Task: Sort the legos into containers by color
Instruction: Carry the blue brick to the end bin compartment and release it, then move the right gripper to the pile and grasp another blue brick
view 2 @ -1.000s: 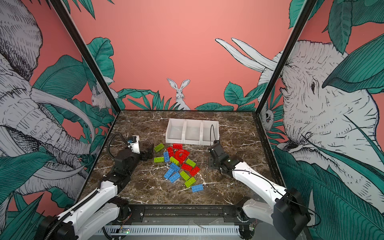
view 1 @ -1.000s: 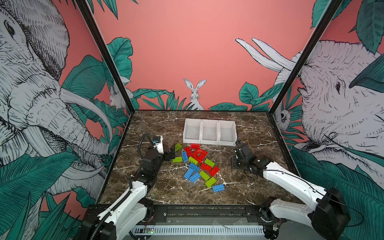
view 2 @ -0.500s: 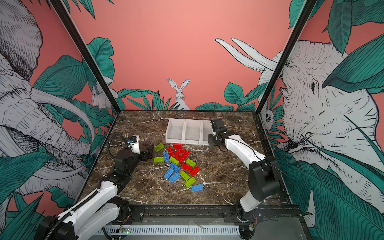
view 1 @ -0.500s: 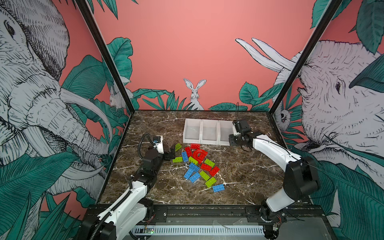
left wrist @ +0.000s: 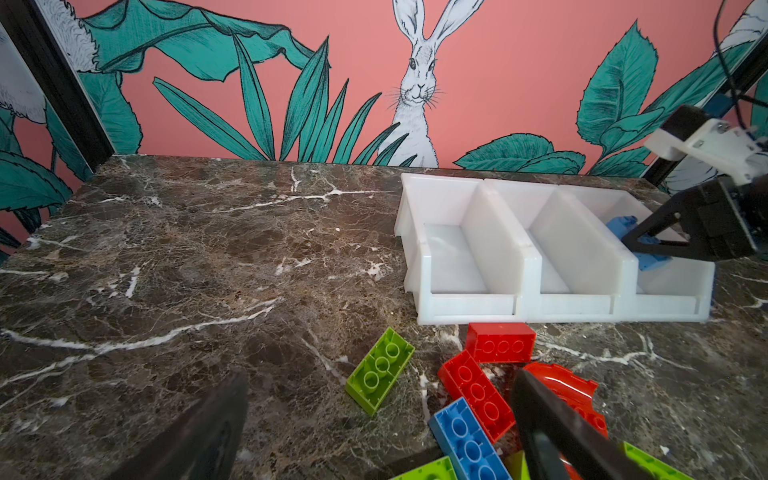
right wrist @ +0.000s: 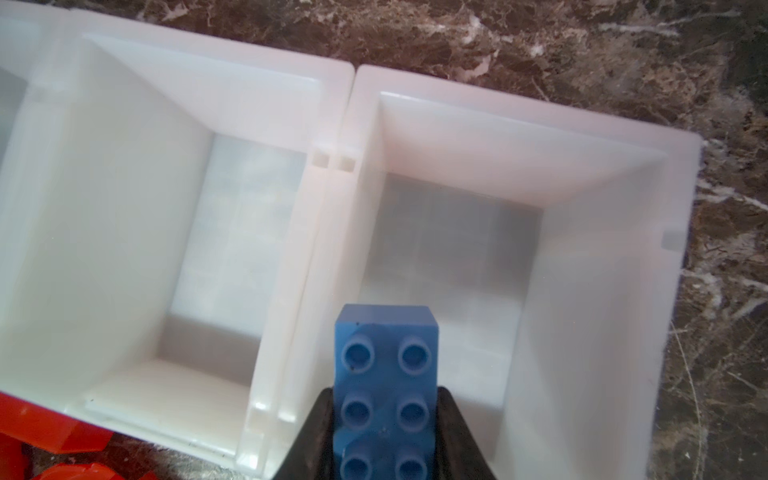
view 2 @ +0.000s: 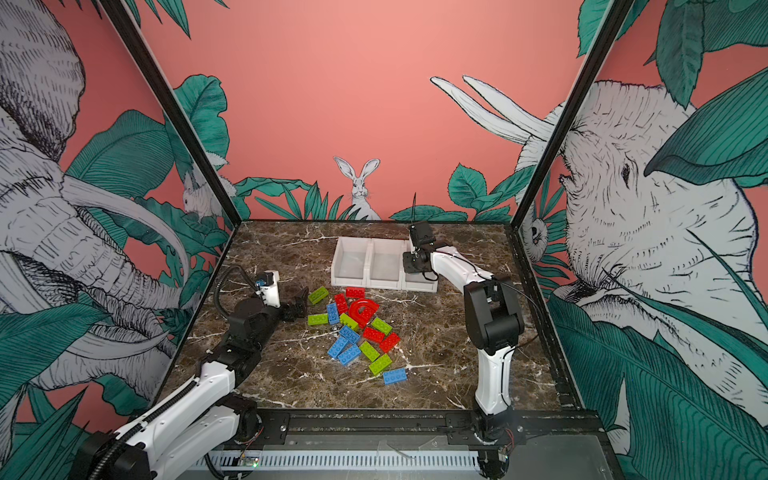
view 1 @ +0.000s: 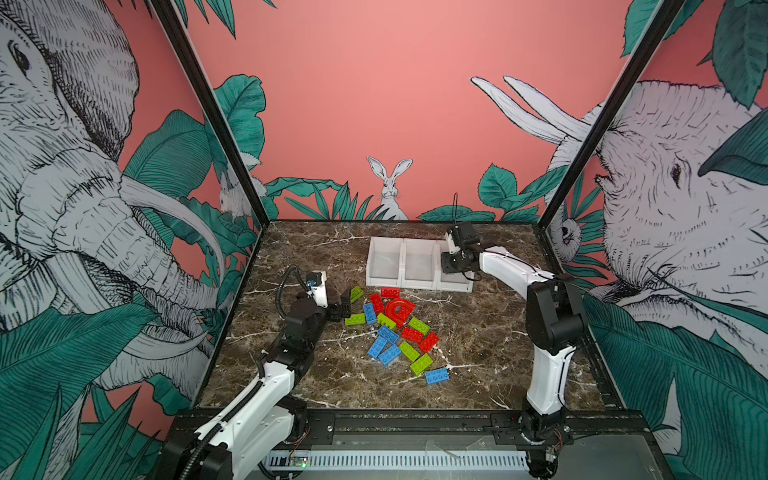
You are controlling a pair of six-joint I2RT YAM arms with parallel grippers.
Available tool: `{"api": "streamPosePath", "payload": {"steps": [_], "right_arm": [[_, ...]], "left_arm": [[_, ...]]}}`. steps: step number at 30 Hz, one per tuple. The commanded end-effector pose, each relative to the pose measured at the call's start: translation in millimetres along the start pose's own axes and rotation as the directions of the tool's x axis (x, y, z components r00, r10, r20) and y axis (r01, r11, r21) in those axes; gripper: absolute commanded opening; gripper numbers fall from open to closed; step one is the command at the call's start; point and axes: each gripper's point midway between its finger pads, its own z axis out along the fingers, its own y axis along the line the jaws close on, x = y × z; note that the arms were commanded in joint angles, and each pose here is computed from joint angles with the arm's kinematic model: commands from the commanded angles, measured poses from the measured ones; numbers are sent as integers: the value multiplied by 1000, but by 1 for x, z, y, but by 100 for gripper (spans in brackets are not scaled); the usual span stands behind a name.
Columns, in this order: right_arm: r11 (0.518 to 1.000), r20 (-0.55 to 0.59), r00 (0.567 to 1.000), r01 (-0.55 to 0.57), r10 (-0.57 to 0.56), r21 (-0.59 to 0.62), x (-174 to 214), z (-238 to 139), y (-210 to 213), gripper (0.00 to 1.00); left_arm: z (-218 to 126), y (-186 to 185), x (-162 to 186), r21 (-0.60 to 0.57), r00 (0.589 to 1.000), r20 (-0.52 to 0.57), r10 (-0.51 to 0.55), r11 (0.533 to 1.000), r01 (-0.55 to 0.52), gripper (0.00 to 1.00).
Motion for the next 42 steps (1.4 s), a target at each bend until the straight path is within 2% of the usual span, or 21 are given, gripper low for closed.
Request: {"api": "streamPosePath", "payload": {"steps": [1,8,14,20,26,29,33,38,42], "right_arm": [[1000,20,1000,-15,15,5,-9,5,-5,17],[999,29,999,-16,15,29,-14,-5,-11,50],[1000,75,997,-17,16,14,-16,-45,-11,63],[1000,70,997,14,-12,-23,24,-95,5,69],[997,37,996,80,-79,-25,113,-148,39,75],[998,29,998,59,-58,-38,155,-168,51,77],[998,46,999,30,-28,-53,194,-178,64,78],[996,4,996,86,-86,-14,232,-177,83,80],[992,-29,992,125,-126,-33,254,-168,111,83]], "left_arm": [[-1,0,-1,6,1000,14,1,1000,-1,99],[-3,1,-3,1,1000,22,1,1000,-1,99],[-4,0,-4,6,1000,25,-2,1000,2,99],[-5,-1,-5,11,1000,28,-5,1000,5,99],[-4,-3,-5,23,999,30,-12,1000,12,99],[-4,-4,-5,28,999,29,-15,1000,14,99],[-5,-5,-5,31,999,30,-19,999,18,99],[-5,-5,-5,32,999,30,-20,999,19,99],[-5,-5,-5,34,999,30,-18,999,17,99]]}}
